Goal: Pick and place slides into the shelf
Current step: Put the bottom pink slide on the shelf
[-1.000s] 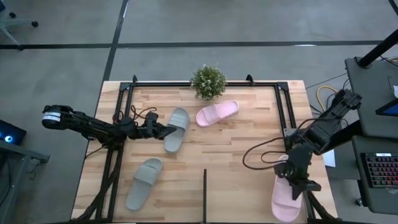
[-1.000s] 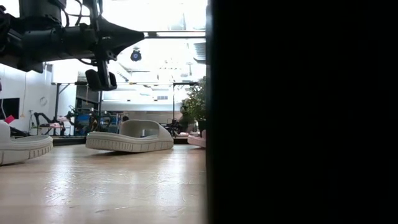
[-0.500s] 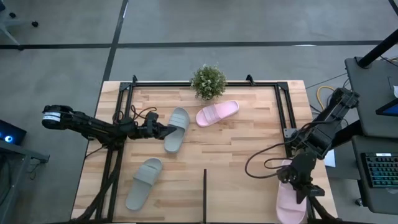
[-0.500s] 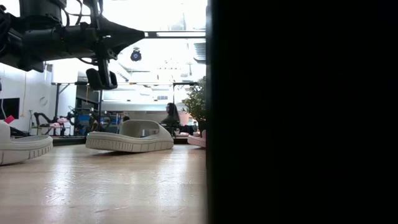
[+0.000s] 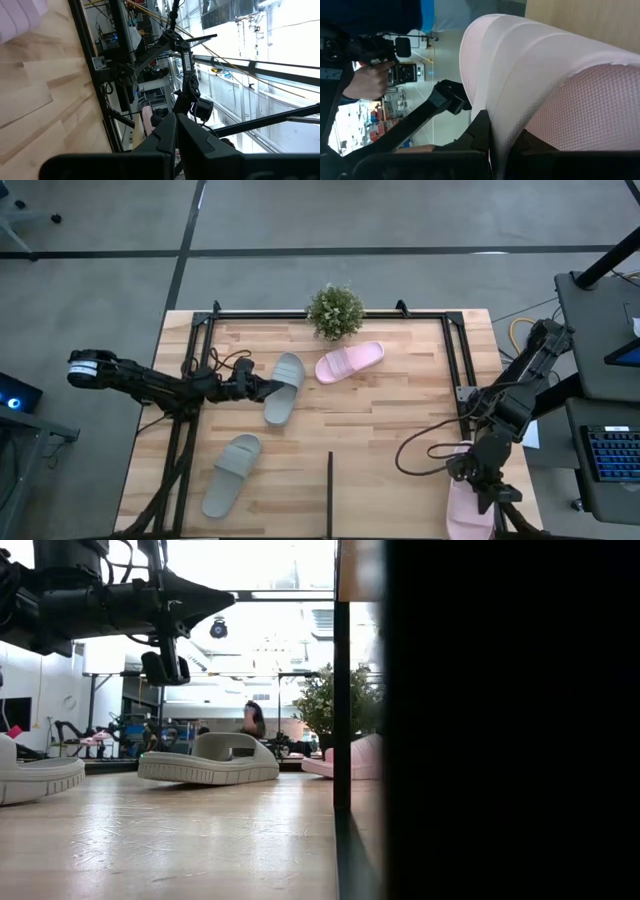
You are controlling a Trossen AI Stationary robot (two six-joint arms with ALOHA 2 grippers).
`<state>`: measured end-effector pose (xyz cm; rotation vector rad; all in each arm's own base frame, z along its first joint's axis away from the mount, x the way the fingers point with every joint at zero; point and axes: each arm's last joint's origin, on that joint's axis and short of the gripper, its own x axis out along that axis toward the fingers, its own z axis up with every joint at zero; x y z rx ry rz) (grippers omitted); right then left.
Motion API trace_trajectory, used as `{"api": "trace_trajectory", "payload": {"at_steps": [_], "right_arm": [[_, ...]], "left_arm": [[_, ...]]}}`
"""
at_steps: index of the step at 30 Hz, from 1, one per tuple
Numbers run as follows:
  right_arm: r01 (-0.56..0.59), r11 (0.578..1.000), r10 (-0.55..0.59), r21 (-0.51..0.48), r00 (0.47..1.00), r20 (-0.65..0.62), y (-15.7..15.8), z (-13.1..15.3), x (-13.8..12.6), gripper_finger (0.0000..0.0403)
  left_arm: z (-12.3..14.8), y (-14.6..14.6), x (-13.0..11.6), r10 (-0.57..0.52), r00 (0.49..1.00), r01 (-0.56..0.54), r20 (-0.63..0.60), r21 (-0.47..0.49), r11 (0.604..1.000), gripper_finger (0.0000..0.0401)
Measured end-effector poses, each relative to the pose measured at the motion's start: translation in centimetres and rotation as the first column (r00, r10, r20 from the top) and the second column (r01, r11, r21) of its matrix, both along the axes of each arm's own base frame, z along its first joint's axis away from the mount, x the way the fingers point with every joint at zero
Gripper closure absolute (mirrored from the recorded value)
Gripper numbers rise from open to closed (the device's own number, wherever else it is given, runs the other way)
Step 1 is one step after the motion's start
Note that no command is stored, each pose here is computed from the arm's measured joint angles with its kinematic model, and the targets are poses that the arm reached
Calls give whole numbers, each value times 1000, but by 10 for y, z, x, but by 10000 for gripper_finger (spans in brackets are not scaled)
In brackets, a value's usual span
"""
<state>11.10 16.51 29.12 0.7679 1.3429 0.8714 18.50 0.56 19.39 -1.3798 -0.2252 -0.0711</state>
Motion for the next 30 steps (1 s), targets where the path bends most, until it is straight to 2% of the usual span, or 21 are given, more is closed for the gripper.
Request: {"api": "trace_trajectory", "payload": {"at_steps": [30], "right_arm": [[19, 999, -21, -32, 997, -79, 1, -11, -4, 388]], "left_arm": [[5, 0, -1, -4, 999, 4, 52, 3, 1000, 401]]}}
